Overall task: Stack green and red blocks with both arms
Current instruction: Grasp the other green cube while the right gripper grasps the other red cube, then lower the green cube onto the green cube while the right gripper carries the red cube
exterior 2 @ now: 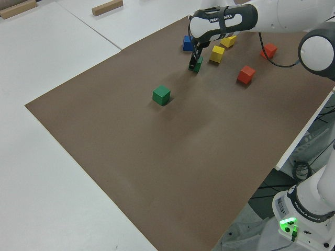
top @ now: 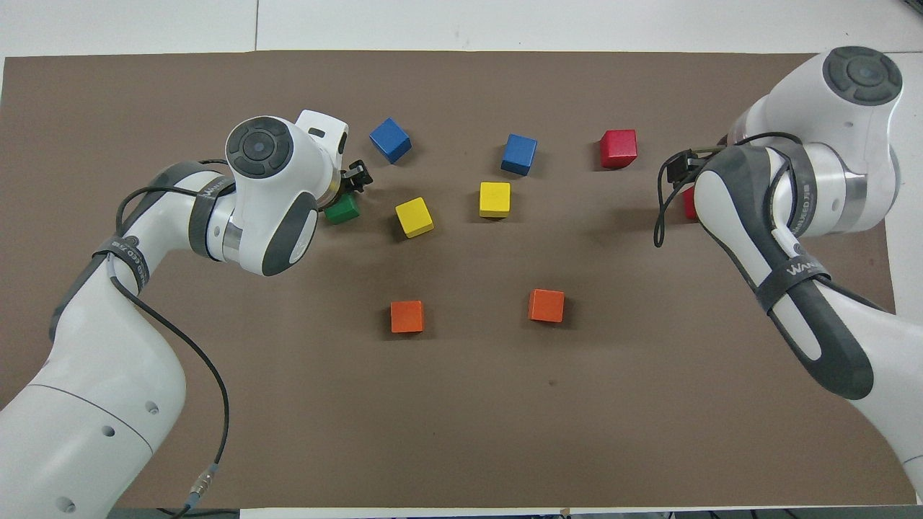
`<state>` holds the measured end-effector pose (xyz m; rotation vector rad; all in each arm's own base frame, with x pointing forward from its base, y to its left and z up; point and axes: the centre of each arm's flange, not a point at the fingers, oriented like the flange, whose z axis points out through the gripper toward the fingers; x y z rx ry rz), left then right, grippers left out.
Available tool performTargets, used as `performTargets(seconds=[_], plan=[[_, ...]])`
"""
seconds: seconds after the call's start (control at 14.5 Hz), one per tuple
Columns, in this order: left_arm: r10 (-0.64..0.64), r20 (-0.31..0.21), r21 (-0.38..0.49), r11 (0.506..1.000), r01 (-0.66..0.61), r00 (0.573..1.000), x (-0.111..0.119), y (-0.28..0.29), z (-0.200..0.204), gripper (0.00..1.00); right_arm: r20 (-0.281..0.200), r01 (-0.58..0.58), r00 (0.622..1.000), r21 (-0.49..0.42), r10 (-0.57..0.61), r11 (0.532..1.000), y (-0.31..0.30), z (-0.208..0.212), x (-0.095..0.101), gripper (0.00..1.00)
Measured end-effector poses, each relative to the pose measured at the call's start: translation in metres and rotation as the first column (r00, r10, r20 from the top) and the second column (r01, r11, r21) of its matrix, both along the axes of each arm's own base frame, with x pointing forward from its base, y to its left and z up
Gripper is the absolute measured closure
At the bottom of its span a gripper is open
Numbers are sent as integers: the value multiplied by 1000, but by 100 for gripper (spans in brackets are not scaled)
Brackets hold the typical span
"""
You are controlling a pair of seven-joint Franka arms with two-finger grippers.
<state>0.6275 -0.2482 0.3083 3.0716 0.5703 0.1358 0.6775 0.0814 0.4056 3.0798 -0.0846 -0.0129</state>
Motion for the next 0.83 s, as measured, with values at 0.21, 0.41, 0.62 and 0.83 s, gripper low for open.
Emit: performTargets(seconds=[0.21,0.41,0.62,0.83], plan=[[-59,-39,45,997,61,998,12,24,43,45,7,34,999,-5,-34,999,26,-28,28,0],[-230,-76,76,969,235,970,26,123,94,45,16,34,999,-7,-34,999,36,-48,50,0],[-322,-101,78,941,330,941,33,212,100,45,23,31,999,-6,-31,1000,40,-53,56,0],[-361,-125,65,927,371,924,29,233,89,45,28,28,999,-4,-28,1000,41,-59,58,0]])
